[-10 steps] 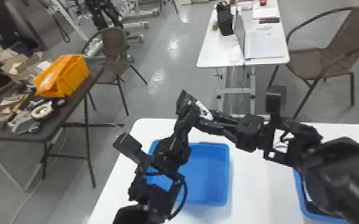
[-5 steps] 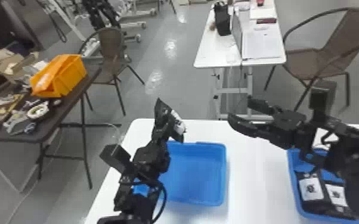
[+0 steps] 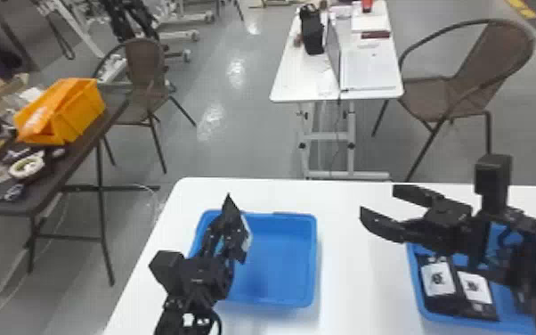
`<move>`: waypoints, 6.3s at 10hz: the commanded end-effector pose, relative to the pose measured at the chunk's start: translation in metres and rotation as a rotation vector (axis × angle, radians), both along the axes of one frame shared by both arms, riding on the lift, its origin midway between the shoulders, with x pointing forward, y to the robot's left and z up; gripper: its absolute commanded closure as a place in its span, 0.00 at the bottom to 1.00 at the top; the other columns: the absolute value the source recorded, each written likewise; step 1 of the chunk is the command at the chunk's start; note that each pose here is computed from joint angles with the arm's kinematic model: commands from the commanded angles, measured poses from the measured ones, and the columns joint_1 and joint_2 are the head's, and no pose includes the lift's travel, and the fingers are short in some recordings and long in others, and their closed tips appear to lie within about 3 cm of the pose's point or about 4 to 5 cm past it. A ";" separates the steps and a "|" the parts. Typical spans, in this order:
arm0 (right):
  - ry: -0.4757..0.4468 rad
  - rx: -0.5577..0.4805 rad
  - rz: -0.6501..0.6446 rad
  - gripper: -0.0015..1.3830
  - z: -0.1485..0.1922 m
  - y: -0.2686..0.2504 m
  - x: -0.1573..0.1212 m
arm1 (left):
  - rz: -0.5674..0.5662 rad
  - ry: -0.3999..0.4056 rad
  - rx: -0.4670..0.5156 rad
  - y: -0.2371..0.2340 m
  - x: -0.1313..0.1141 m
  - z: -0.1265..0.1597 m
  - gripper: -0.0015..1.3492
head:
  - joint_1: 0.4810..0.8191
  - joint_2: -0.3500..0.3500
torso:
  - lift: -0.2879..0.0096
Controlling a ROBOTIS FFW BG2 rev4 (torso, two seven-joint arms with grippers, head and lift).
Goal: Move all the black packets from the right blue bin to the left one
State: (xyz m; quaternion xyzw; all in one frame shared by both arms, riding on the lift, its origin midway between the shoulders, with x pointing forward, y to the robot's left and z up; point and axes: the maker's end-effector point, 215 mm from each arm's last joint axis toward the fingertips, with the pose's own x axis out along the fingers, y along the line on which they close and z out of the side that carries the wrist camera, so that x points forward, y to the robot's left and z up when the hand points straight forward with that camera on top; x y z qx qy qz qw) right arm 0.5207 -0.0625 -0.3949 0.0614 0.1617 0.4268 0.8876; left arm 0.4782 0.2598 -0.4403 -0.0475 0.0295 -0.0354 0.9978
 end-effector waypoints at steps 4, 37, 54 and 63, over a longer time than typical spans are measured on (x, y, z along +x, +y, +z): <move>0.020 -0.136 -0.329 0.07 -0.061 -0.118 -0.013 | 0.019 -0.066 -0.032 0.006 -0.001 0.027 0.09 | 0.63 0.71 | 0.97; 0.214 -0.501 -0.998 0.07 -0.211 -0.310 -0.055 | 0.022 -0.087 -0.058 0.016 -0.007 0.033 0.10 | 0.63 0.35 | 0.97; 0.296 -0.449 -1.101 0.26 -0.236 -0.328 -0.050 | 0.048 -0.101 -0.058 0.031 -0.015 0.032 0.10 | 0.63 0.33 | 0.97; 0.117 -0.277 -1.037 0.91 -0.165 -0.265 -0.005 | 0.053 -0.139 -0.063 0.032 -0.013 0.043 0.10 | 0.63 0.40 | 0.97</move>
